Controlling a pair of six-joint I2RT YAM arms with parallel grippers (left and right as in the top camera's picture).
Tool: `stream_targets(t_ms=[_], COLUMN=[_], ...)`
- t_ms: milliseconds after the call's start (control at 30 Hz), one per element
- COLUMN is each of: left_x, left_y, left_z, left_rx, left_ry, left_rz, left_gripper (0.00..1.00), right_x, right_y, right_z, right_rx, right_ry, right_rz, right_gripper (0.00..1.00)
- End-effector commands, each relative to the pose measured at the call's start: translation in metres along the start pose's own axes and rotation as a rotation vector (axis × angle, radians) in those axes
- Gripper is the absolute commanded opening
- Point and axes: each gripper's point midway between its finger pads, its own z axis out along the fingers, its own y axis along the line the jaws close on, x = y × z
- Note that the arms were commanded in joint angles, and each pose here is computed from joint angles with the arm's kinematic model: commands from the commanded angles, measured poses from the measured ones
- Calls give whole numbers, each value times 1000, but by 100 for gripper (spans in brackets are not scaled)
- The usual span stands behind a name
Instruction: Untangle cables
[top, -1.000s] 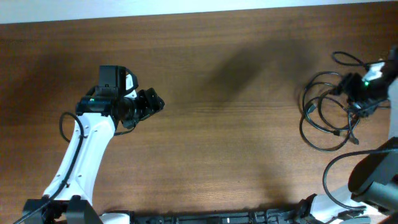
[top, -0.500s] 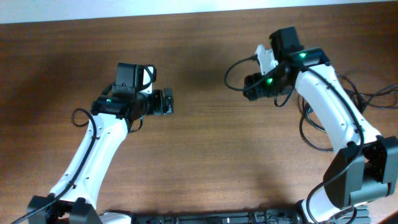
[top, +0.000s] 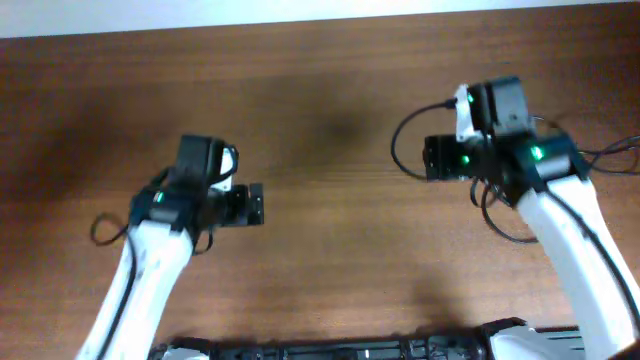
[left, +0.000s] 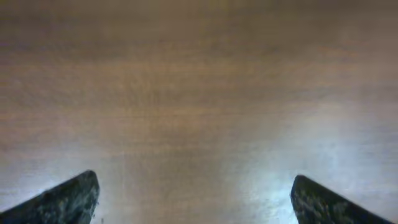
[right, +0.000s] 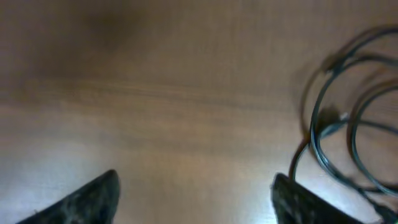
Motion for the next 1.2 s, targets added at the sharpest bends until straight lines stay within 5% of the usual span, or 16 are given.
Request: stream_targets(t_ms=[0,67,100,233,500,800,1167], left_x=[5,4,3,9,9,9,9], left_y=[8,28,34,36,36,36,36], left_z=[-39,-60,-71,-103,-105,-105,-105], left_rx=[8,-69,-90,-70,-68,-68,-68], left_ry=[-258,-420,-492,-613,-622,-622,-622], left_rz=[-30,-114,-126,-136,-137,-137,-137], left_gripper=[99,99,99,99,99,99,99], right_x=[21,34,39,42,42,54,50], right_y=[-6,-11,-12,-12,-12,-16,-15], right_z=[-27,-48,-58,-88,-65,5,-9], right_rx=[-8,-5,-4,-23,-9,33,24], right_ry=[-157,-255,-296,-405,-318,-48,-103], right_rz=[-1,2,2,1,2,3,3], right_gripper=[85,89,99,99,99,99,99])
